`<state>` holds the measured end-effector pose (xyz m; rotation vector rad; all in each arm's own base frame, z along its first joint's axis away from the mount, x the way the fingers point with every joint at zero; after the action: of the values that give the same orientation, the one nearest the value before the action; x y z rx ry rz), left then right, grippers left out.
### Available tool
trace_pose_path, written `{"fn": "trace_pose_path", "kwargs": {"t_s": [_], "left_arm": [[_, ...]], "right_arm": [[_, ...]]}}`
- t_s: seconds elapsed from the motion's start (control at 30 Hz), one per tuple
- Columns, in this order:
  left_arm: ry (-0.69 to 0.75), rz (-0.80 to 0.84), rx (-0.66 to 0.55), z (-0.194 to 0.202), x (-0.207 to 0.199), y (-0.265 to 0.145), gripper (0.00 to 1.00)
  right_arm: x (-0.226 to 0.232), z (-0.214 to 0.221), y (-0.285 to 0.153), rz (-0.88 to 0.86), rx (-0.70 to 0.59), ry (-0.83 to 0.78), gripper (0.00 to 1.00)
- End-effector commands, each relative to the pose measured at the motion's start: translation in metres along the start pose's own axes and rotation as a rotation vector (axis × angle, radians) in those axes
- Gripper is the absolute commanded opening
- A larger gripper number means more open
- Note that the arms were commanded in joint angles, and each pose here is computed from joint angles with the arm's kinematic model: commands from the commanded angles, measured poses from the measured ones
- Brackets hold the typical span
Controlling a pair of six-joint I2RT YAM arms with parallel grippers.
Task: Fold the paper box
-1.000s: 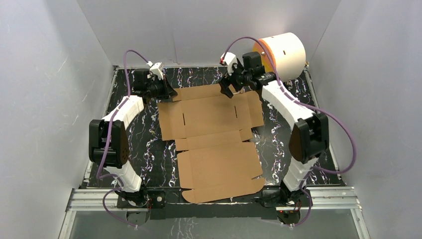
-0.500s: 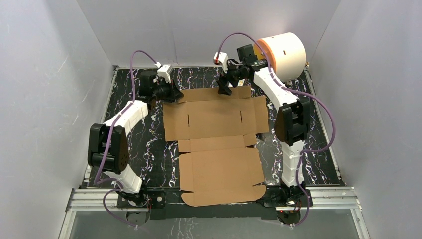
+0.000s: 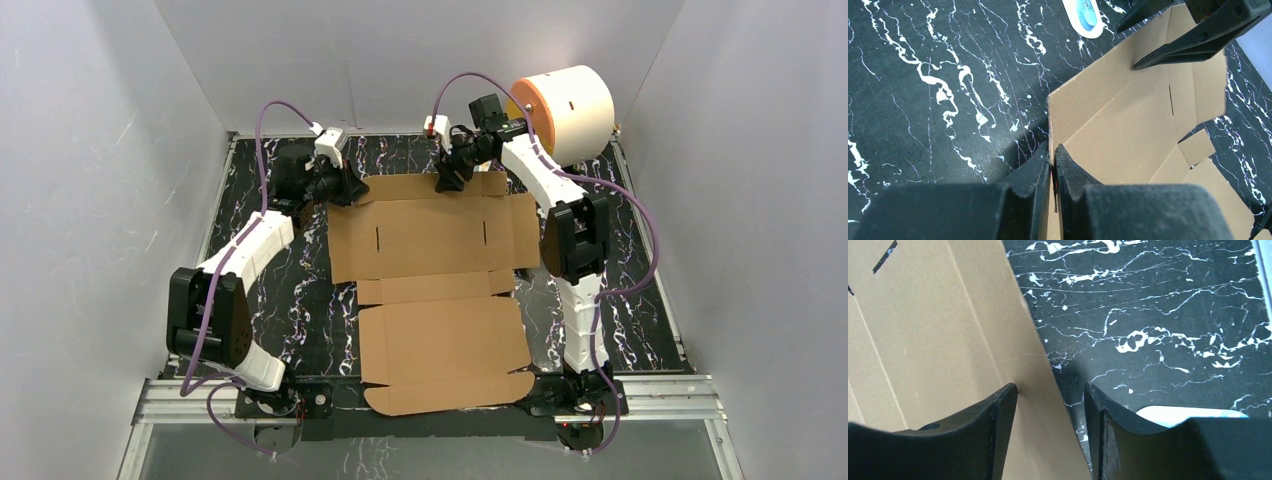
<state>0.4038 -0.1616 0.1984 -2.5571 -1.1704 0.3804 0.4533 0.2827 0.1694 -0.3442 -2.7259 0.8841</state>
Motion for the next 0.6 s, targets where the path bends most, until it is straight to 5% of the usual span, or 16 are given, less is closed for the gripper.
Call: {"fn": "trace_pose_path", "kwargs": {"t_s": [0.0,0.27,0.57], "left_arm": [[0.078,-0.014,-0.087,-0.027,-0.003,-0.01,0.07],[0.042,-0.056,-0.083,-0.023,0.003,-0.007,0.14],[-0.083,-0.211,-0.099,-0.037,0.017,-0.023,0.29]], "right_arm": [[0.011,-0.023,-0.011,-0.048,-0.055,-0.058,0.56],[0.016,-0.027,-0.021,-0.042,-0.051,-0.088,0.13],[0.027,-0.048,-0.041,0.078,-0.122,-0.264,0.01]]}}
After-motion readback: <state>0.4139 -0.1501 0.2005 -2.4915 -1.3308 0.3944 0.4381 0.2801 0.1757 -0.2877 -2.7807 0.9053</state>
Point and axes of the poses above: each gripper's point midway between its finger pads, its own y axis out along the fingers, its own x axis along the line the jaws close on, z = x × y, the point moved 2 cm from there along -y, back along the fingers, and after that the axes turned 13 degrees about y, right-handed, at the moved point
